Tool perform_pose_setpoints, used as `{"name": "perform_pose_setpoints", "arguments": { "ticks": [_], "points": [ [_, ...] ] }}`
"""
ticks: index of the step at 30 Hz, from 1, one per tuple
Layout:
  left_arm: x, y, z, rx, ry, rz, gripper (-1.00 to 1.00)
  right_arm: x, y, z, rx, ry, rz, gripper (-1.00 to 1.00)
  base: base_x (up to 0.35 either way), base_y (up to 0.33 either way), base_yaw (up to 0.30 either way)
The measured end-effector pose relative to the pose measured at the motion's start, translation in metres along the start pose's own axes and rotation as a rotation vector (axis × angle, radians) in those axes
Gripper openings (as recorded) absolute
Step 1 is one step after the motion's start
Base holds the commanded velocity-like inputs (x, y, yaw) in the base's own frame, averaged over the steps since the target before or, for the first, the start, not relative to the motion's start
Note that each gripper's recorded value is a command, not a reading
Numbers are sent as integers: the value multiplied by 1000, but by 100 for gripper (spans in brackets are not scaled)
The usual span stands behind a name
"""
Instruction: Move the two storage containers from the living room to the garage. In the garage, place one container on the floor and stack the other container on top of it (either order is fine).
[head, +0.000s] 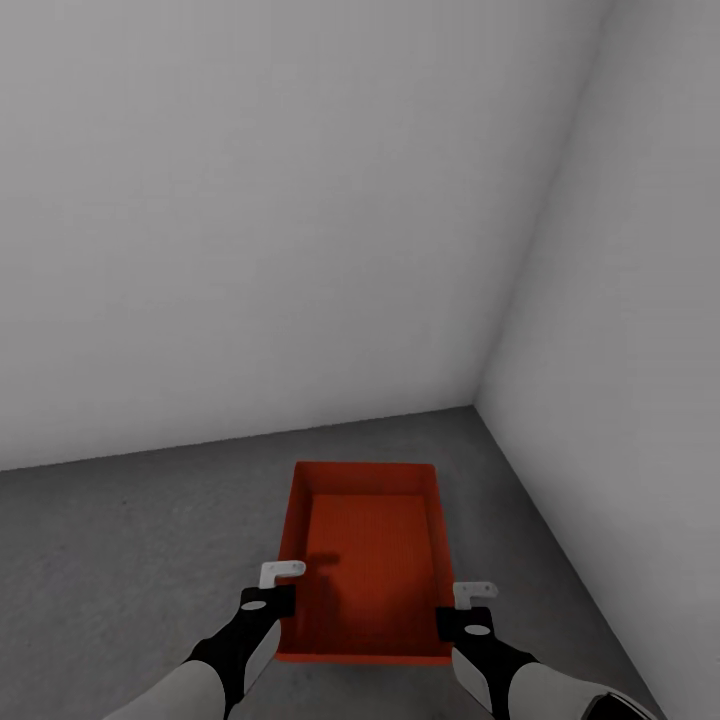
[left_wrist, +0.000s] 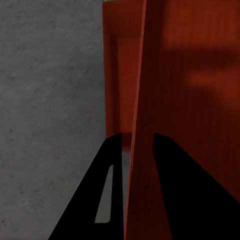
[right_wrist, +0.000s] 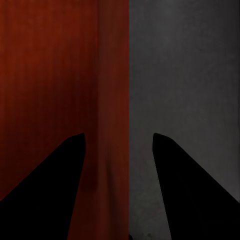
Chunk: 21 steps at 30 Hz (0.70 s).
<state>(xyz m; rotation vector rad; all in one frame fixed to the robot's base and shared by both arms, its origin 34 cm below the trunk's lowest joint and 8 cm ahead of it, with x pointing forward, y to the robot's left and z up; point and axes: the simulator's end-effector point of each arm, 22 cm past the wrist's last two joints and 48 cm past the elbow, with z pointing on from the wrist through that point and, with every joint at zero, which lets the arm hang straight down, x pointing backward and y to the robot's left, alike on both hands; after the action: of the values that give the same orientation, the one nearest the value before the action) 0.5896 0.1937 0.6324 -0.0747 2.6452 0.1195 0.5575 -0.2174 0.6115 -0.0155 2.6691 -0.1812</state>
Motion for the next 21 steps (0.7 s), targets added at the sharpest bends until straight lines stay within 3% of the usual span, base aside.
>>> {"name": "perform_pose_setpoints", "arguments": {
  "ticks": [21],
  "points": [
    [0, 0, 0, 0, 0, 0, -100, 0, 0, 0, 0, 0, 0, -100, 0, 0, 0]
  ]
}}
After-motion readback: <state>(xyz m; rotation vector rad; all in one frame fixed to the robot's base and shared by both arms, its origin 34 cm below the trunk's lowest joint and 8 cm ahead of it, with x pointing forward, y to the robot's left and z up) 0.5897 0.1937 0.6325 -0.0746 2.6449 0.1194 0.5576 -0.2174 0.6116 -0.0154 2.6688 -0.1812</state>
